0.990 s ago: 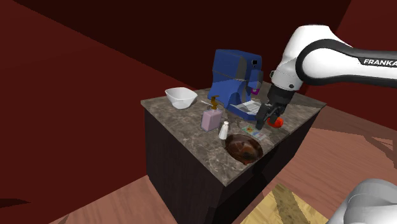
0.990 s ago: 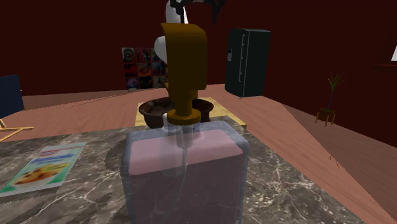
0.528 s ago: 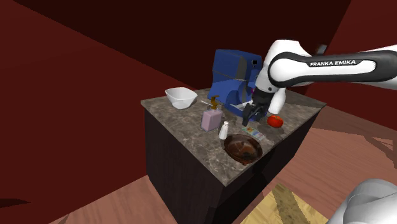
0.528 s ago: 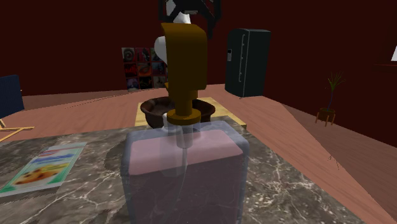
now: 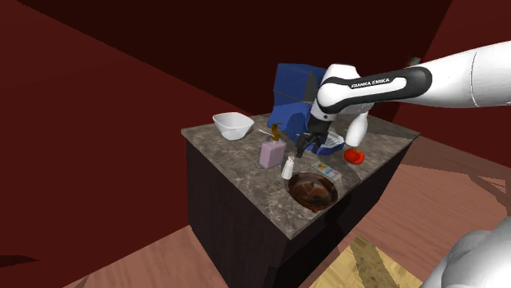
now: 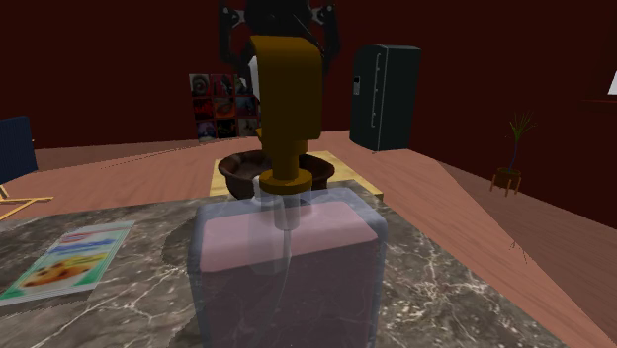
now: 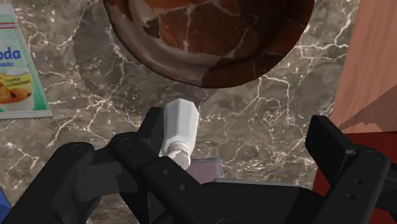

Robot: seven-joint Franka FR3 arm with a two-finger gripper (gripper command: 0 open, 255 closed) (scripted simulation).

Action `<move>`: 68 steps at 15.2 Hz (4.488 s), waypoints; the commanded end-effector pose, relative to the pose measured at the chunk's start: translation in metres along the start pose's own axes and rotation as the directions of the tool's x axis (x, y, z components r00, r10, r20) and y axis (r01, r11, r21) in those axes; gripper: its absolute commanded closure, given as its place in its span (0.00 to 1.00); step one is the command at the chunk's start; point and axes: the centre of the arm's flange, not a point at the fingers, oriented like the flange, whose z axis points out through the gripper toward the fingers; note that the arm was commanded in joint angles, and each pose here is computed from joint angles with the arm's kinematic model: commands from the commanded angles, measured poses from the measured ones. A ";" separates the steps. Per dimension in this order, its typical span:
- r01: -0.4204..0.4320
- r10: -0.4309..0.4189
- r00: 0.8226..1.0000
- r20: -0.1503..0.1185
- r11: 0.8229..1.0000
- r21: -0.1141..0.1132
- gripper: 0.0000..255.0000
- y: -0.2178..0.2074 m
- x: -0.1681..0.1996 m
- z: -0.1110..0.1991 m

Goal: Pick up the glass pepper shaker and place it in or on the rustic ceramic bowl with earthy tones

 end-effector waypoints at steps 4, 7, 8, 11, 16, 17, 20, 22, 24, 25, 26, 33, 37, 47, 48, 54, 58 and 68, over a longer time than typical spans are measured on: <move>0.001 -0.001 1.000 0.000 1.000 0.014 0.00 0.029 0.049 0.033; 0.001 -0.001 1.000 -0.001 1.000 0.023 0.00 0.045 0.080 0.052; 0.001 -0.001 1.000 -0.001 1.000 0.026 0.00 0.050 0.091 0.059; 0.002 -0.002 1.000 -0.001 1.000 0.028 0.00 0.052 0.096 0.072; 0.002 -0.002 1.000 -0.001 1.000 0.028 0.00 0.052 0.096 0.099; 0.002 -0.002 1.000 -0.001 1.000 0.028 0.00 0.052 0.096 0.102; 0.002 -0.002 1.000 -0.001 1.000 0.028 0.00 0.052 0.096 0.102; 0.002 -0.002 1.000 -0.001 1.000 0.028 0.00 0.052 0.096 0.102; 0.002 -0.002 1.000 -0.001 1.000 0.028 0.00 0.052 0.096 0.102; 0.002 -0.002 1.000 -0.001 1.000 0.028 1.00 0.052 0.096 0.102; 0.002 -0.002 1.000 -0.001 1.000 0.028 1.00 0.052 0.096 0.102; 0.002 -0.002 1.000 -0.001 1.000 0.028 1.00 0.052 0.096 0.102; 0.002 -0.002 1.000 -0.001 1.000 0.028 1.00 0.051 0.097 0.086; 0.002 -0.002 1.000 -0.001 1.000 0.028 1.00 0.047 0.100 0.033; 0.002 -0.002 1.000 -0.001 1.000 0.028 1.00 0.047 0.100 0.028; 0.002 -0.002 1.000 -0.001 1.000 0.028 1.00 0.045 0.102 -0.004; 0.002 -0.002 1.000 -0.001 1.000 0.028 1.00 0.044 0.103 -0.025; 0.002 -0.002 1.000 -0.001 1.000 0.028 1.00 0.039 0.093 -0.073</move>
